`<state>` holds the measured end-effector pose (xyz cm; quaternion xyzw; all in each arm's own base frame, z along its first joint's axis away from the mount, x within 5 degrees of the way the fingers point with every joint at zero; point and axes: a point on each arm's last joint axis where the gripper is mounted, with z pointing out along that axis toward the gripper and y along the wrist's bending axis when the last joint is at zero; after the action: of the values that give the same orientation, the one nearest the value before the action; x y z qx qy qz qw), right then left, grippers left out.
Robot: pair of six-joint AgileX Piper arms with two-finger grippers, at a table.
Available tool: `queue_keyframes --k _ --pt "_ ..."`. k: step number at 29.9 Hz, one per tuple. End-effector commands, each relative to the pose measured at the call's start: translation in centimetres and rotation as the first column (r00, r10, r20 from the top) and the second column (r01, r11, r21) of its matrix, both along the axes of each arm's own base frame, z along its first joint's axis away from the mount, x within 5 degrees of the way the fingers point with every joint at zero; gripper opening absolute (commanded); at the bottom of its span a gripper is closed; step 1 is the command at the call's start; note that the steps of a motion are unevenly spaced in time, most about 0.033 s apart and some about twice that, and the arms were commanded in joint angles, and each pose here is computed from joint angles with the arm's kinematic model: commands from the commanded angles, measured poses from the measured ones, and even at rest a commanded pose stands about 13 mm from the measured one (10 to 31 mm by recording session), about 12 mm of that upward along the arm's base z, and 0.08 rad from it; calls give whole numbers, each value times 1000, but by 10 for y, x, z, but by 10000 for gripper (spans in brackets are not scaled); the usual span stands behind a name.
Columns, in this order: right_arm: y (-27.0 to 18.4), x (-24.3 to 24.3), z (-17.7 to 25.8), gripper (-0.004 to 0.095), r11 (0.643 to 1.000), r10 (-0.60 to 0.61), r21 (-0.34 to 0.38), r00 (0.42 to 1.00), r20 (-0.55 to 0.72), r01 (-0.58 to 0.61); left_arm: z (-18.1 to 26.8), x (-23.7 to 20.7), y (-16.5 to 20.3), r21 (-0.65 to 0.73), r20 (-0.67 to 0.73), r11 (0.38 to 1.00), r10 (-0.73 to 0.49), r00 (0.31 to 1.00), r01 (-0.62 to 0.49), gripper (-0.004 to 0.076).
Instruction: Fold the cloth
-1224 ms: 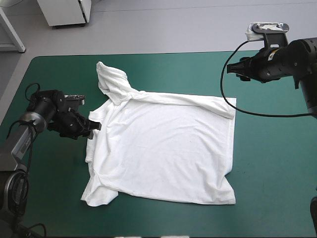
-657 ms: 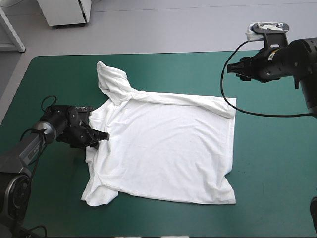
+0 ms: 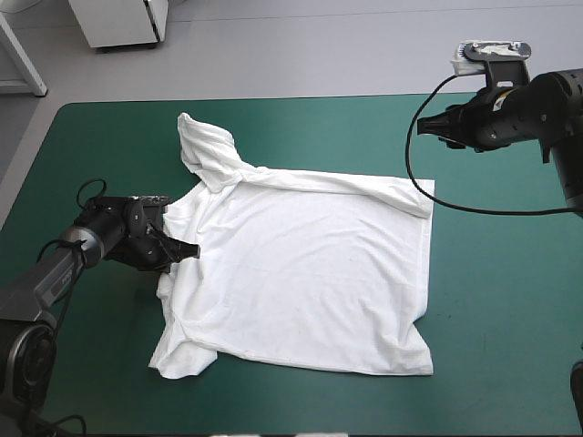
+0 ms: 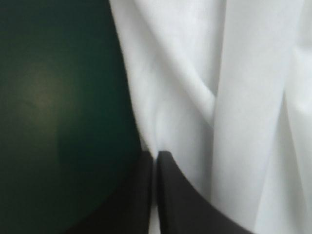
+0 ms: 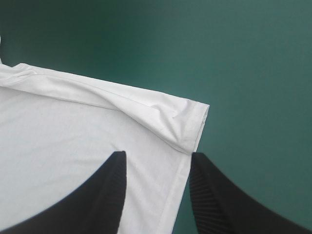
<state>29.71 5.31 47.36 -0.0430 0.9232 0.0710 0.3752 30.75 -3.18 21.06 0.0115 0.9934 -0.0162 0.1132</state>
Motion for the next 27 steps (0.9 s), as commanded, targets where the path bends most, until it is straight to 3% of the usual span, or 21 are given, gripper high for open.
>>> queue_keyframes --k 1,8,16,27 --pt "-5 -15 19 391 1000 -3 -1 998 68 3 22 16 8 109 100 994 -37 994 26 -22" --pt "-3 -16 19 391 1000 6 16 998 65 -7 58 39 47 193 238 978 29 971 -76 -22" --pt "6 -18 20 391 991 60 115 997 54 -65 74 71 113 289 306 934 118 945 -210 -22" --pt "12 -26 26 391 978 114 170 991 71 -125 95 166 143 277 484 913 137 864 -300 -22"
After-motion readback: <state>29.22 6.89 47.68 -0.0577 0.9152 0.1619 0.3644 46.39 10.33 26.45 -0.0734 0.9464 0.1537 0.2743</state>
